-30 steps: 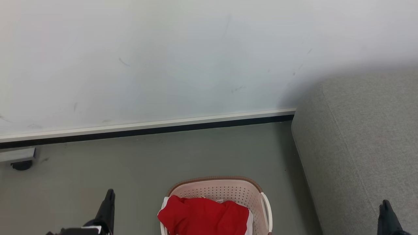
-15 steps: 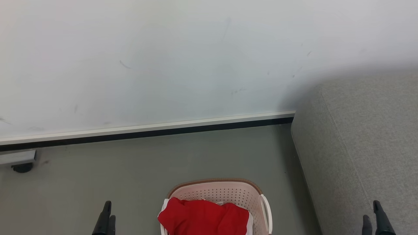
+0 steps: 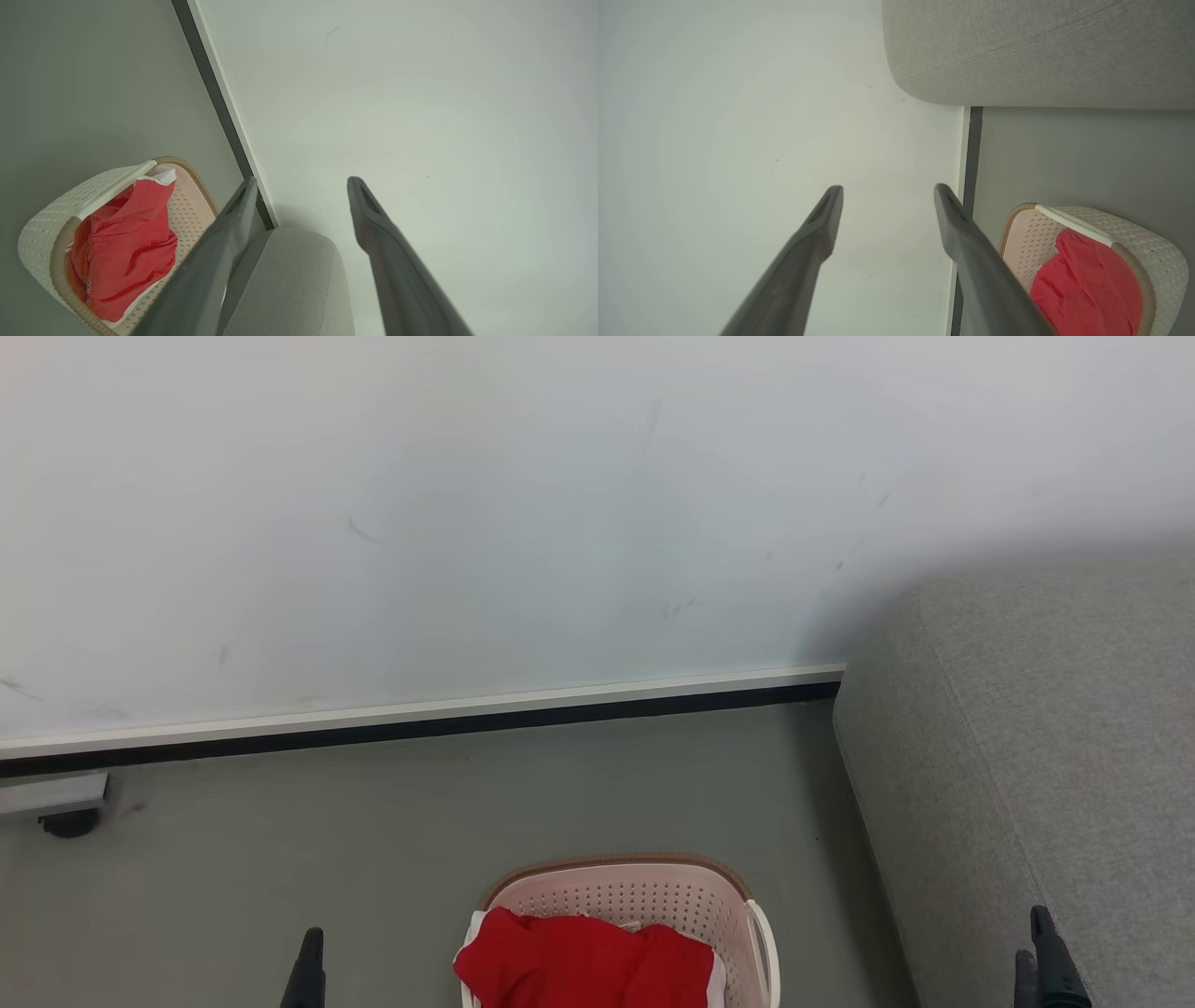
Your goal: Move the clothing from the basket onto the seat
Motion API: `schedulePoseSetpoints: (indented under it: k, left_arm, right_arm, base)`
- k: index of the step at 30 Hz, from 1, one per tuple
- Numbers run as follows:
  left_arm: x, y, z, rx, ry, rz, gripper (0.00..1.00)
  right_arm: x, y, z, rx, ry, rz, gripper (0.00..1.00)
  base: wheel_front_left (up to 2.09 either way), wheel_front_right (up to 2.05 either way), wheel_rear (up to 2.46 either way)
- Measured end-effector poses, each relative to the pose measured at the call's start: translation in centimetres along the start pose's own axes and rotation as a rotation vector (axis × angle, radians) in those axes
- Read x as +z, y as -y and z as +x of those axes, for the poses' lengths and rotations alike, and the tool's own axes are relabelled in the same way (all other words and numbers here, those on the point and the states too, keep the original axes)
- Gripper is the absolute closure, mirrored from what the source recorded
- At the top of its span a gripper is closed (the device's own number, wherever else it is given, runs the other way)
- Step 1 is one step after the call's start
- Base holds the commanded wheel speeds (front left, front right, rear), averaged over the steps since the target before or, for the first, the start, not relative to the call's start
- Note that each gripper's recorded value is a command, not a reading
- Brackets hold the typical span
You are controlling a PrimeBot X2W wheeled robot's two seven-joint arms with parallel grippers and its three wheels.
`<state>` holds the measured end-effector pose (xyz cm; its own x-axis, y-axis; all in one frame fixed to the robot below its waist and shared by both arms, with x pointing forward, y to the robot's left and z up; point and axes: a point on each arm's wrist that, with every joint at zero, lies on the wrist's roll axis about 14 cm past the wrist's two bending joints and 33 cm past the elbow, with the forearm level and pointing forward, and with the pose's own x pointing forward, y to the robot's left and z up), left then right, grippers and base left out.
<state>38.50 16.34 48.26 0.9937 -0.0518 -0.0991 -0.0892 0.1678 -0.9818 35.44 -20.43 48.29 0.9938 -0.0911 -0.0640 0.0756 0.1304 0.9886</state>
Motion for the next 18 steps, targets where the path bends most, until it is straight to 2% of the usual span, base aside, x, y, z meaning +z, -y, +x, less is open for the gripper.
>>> schedulePoseSetpoints:
  k: [18]
  left_arm:
    - [0.6,1.1,-1.2,-0.028,0.050,0.303,0.00]
  right_arm:
    - [-2.3,-0.3,0.0,0.026,-0.053,-0.273,0.00]
  base:
    - [0.00,0.00,0.00]
